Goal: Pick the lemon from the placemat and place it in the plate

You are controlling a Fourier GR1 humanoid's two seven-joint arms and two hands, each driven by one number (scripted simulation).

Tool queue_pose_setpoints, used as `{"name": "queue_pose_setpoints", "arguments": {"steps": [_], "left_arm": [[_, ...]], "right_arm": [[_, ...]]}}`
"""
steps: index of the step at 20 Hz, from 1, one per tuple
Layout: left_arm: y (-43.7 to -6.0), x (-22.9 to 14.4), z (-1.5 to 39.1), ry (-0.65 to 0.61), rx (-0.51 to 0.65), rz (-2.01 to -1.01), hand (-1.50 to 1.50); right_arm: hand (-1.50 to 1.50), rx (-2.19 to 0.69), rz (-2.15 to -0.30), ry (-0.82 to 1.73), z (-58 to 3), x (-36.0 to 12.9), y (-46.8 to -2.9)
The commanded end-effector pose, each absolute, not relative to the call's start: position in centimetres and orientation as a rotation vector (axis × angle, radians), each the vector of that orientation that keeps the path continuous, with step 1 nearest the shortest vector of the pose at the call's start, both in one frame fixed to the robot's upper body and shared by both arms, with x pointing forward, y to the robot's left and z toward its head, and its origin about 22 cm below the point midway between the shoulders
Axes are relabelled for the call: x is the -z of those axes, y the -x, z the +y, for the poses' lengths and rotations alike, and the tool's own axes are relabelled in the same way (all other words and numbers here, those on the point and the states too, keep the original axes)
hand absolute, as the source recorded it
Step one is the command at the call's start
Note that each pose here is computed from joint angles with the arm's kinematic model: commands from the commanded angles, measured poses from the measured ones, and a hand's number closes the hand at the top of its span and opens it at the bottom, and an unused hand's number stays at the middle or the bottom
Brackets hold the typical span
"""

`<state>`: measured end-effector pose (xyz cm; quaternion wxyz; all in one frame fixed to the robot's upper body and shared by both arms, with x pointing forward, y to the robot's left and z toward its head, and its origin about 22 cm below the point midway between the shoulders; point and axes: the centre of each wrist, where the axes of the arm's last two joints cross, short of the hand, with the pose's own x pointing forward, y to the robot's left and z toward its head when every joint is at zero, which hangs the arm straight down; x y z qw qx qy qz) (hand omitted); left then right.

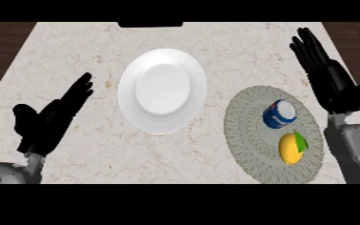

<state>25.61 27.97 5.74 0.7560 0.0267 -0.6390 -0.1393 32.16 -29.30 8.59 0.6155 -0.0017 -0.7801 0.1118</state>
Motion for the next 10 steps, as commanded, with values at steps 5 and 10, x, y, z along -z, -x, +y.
{"name": "queue_pose_setpoints", "arguments": {"steps": [5,10], "left_arm": [[-28.1,-11.3,28.6,-0.171,0.279,-1.725,0.00],[-28.5,-11.5,27.4,-0.127,0.269,-1.742,0.00]], "right_arm": [[1.50,-0.303,-1.825,0.066,-20.2,-5.0,-32.1],[1.50,-0.539,-1.450,0.773,-26.8,-0.6,-31.3]]}}
